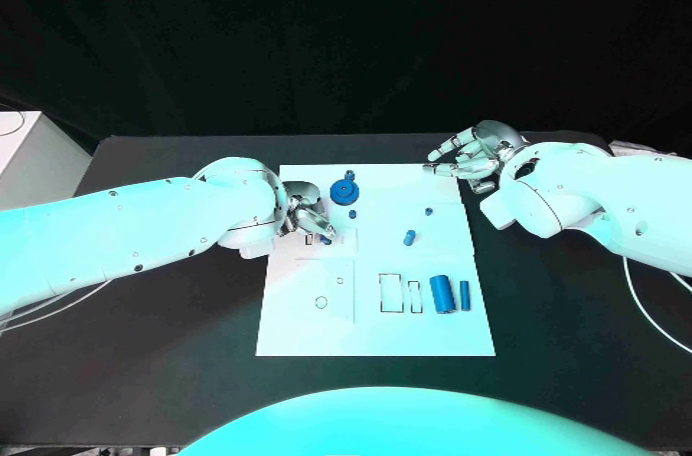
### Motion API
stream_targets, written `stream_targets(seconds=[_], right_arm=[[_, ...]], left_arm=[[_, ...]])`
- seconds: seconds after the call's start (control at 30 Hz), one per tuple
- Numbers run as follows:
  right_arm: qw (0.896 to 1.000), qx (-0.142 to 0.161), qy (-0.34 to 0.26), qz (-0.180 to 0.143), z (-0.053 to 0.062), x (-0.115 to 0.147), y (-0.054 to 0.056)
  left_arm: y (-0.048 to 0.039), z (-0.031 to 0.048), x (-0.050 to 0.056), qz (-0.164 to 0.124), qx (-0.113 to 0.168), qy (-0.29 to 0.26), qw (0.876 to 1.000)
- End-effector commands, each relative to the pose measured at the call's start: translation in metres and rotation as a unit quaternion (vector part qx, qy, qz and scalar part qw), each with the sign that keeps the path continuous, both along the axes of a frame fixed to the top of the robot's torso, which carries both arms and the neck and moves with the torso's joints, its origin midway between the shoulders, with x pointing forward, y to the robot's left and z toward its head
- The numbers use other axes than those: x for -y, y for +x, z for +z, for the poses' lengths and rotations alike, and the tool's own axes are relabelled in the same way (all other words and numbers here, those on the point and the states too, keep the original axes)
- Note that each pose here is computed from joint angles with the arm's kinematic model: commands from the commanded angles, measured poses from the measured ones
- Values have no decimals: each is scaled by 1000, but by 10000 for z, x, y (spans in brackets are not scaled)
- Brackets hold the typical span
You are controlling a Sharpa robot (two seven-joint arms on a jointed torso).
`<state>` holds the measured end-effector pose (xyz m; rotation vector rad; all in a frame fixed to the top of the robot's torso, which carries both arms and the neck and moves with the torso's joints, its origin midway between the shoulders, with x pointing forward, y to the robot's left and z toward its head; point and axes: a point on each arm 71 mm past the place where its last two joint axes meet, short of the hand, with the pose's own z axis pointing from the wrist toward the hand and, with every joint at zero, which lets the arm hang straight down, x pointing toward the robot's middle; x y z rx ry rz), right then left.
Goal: Assemble the parts on the task board
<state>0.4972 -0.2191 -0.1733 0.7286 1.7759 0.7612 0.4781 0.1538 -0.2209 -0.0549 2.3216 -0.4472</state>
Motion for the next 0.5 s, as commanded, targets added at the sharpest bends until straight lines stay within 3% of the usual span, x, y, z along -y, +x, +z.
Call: stream_targets(seconds=[0.03, 0.5], right_arm=[[1000, 1, 0, 10, -1, -14, -6], [1000, 1, 0, 10, -1, -7, -6]], left_arm=[[-34, -45, 38, -9, -13, -1, 1000], [-25, -49, 35, -8, -14, -1, 1000]])
